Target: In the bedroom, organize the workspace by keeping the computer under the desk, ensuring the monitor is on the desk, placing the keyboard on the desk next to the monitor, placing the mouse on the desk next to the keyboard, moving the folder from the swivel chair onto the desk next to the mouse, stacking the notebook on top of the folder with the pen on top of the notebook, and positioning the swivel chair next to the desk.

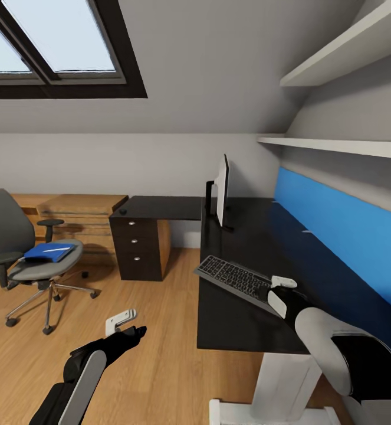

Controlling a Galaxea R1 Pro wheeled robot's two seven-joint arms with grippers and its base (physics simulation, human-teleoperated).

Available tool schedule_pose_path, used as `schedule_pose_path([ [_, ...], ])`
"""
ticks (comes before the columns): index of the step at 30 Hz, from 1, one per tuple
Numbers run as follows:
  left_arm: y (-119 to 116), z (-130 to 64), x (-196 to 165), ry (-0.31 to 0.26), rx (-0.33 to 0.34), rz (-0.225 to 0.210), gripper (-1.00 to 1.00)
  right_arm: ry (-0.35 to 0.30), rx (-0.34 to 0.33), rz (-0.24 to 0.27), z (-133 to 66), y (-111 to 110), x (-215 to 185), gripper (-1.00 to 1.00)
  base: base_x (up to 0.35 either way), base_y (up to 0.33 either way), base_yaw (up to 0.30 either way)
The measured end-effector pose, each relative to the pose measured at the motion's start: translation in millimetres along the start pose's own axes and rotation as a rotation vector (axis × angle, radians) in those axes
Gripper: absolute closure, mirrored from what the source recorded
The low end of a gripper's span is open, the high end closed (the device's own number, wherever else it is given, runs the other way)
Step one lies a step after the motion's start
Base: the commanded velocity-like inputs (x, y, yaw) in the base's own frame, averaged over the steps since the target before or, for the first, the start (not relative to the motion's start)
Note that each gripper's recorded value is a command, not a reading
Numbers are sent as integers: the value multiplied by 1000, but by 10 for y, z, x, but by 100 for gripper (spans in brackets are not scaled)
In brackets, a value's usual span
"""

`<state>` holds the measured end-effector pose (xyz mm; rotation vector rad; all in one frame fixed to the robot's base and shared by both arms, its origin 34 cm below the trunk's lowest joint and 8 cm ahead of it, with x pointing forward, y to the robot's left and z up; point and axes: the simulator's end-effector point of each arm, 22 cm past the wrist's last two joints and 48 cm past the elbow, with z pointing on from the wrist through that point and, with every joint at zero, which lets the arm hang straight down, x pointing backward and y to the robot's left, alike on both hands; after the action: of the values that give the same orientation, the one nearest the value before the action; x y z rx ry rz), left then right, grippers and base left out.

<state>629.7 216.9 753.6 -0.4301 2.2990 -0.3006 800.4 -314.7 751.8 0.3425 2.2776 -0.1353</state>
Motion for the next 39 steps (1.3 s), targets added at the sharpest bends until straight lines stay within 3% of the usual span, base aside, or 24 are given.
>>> schedule_pose_path([
  [11,-68,-119,-128,2,-1,-1,-100,6,1,4,-113,3,-120,-100,0,0,0],
  [19,-83,-175,-161,17,-8,-1,-100,-29,1,14,-199,5,-299,-100,0,0,0],
  [31,-77,-172,-156,18,-10,0,-100,-33,1,13,-198,4,-304,-100,0,0,0],
  [39,-77,-176,-158,17,-10,1,-100,-35,0,11,-205,19,-306,-100,211,0,0],
])
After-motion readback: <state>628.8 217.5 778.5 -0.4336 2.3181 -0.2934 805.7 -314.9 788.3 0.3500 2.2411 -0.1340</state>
